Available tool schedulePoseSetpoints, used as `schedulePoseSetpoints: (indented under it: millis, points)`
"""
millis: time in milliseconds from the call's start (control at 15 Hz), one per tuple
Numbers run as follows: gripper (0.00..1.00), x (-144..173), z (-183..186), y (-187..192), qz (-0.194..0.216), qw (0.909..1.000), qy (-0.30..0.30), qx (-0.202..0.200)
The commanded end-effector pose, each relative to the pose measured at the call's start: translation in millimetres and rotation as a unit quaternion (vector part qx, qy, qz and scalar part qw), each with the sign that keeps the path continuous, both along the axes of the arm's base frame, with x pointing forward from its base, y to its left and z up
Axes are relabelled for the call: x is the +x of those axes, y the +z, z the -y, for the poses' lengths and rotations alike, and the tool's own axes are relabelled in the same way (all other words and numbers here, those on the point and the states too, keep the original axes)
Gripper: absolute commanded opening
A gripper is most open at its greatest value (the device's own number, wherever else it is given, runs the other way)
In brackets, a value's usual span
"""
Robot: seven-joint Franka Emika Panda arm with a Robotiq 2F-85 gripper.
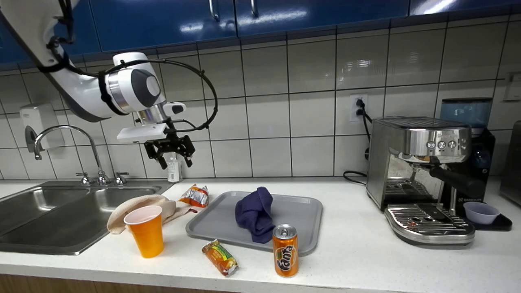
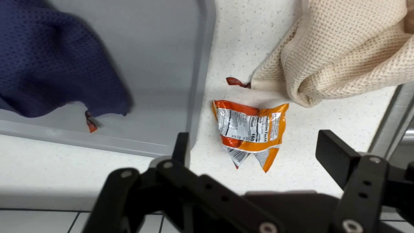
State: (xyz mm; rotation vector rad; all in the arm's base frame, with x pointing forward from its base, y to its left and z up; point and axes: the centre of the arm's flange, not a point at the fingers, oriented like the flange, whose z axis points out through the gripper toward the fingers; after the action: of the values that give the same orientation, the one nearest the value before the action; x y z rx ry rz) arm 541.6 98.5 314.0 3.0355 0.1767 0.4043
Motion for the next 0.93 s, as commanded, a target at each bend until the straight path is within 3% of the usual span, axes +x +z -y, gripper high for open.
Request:
schedulePoseSetpoints:
  millis: [0, 867]
  points:
    - [1.0, -11, 31, 6, 0.007, 0.9996, -0.028, -0.006]
    - [1.0, -9, 130, -8, -0.004, 0.9943, -0.106, -0.007]
